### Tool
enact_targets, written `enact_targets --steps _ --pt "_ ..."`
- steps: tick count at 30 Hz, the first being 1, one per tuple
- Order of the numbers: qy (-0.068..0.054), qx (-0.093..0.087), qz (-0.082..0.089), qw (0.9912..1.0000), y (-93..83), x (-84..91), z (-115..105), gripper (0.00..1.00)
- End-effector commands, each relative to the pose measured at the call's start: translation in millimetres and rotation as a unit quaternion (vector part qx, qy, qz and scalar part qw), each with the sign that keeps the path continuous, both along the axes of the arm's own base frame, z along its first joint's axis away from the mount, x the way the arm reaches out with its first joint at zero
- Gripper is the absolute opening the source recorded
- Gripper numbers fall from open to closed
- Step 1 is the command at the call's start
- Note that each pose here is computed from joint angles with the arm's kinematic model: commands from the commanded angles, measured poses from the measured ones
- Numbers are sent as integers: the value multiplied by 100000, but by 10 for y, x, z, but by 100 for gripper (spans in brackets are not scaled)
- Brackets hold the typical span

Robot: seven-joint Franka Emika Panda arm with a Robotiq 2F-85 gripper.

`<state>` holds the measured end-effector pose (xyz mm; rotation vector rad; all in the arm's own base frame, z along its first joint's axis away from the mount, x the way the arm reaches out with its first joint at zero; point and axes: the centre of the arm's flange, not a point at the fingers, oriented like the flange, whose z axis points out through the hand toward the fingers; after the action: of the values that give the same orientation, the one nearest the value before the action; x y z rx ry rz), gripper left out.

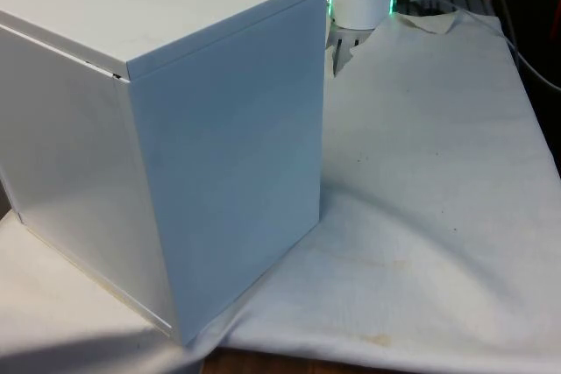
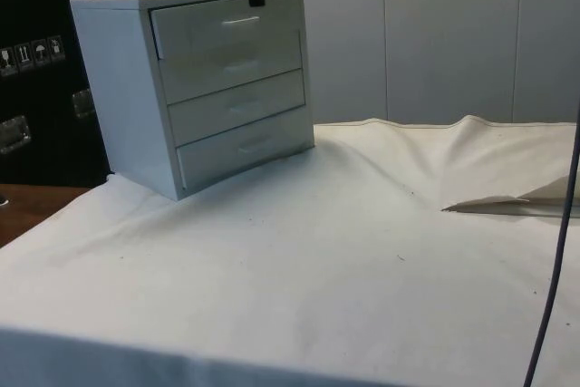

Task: Open the drawer, then close it.

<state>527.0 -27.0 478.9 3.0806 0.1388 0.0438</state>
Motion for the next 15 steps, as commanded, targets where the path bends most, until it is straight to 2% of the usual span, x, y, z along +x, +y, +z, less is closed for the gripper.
enact_targets --steps 1,5,6,8,13,14,15 --pt "-484 162 558 99997 -12 -15 2 100" --pt "-639 287 2382 99969 -49 -22 13 100" --pt "-94 92 1771 99984 -45 -15 6 100" --pt "-809 312 3515 99934 -71 -19 24 100" --pt "-1185 392 5269 99853 -113 -13 39 100" --pt "-627 174 4791 99883 -103 -7 25 100" --pt "-1263 373 5623 99833 -118 -11 40 100"
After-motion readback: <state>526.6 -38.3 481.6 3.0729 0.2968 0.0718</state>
